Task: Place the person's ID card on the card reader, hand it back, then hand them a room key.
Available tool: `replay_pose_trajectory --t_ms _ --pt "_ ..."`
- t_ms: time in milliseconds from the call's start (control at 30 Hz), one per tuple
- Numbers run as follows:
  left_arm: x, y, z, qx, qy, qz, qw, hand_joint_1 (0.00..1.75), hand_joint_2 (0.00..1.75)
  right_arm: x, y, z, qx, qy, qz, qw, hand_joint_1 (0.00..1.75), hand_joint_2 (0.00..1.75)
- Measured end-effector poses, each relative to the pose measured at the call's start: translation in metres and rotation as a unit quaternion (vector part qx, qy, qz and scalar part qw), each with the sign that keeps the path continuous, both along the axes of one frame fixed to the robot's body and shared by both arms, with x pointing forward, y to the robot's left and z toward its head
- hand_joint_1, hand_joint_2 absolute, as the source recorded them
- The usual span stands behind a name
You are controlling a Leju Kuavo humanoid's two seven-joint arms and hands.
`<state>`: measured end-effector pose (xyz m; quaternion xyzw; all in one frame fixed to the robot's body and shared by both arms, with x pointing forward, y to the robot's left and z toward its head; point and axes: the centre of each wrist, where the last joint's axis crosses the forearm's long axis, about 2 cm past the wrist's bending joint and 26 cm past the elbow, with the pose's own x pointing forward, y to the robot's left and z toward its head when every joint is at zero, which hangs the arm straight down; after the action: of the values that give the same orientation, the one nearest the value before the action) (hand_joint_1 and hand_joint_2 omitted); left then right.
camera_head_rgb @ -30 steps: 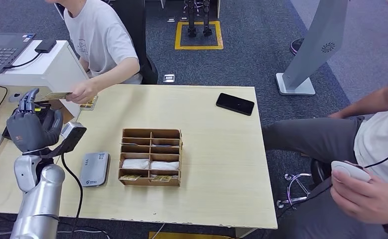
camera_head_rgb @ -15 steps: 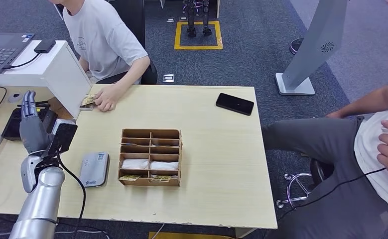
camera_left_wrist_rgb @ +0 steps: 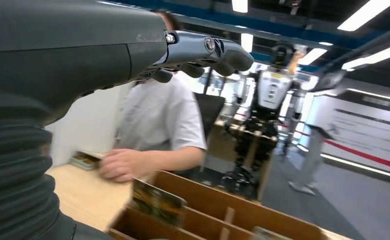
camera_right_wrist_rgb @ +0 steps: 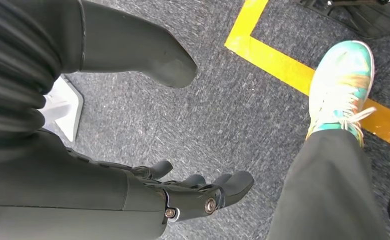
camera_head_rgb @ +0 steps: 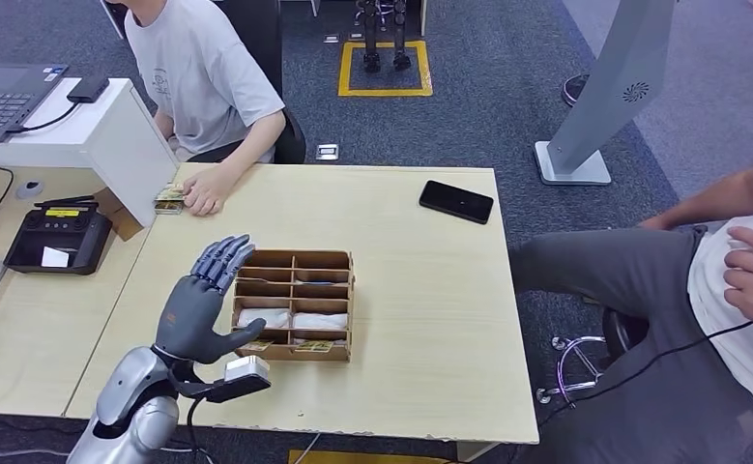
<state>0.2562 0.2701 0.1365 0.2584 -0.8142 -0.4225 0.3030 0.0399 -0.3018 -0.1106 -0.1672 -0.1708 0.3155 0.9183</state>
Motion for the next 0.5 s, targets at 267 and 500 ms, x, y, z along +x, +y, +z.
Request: replay_pose_trajectory --t_ms 267,500 --pt "-0.008 -0.024 0.002 0.034 -0.012 -0.037 0.999 0.0 1.75 0.0 -0.003 0.0 -0.005 0.01 -0.003 1.0 0.0 1.75" --pt "-0.01 -0.027 0.001 0.044 -0.012 -0.05 0.998 0.0 1.75 0.0 -0.004 0.0 -0.006 0.01 -0.003 1.0 0.0 1.75"
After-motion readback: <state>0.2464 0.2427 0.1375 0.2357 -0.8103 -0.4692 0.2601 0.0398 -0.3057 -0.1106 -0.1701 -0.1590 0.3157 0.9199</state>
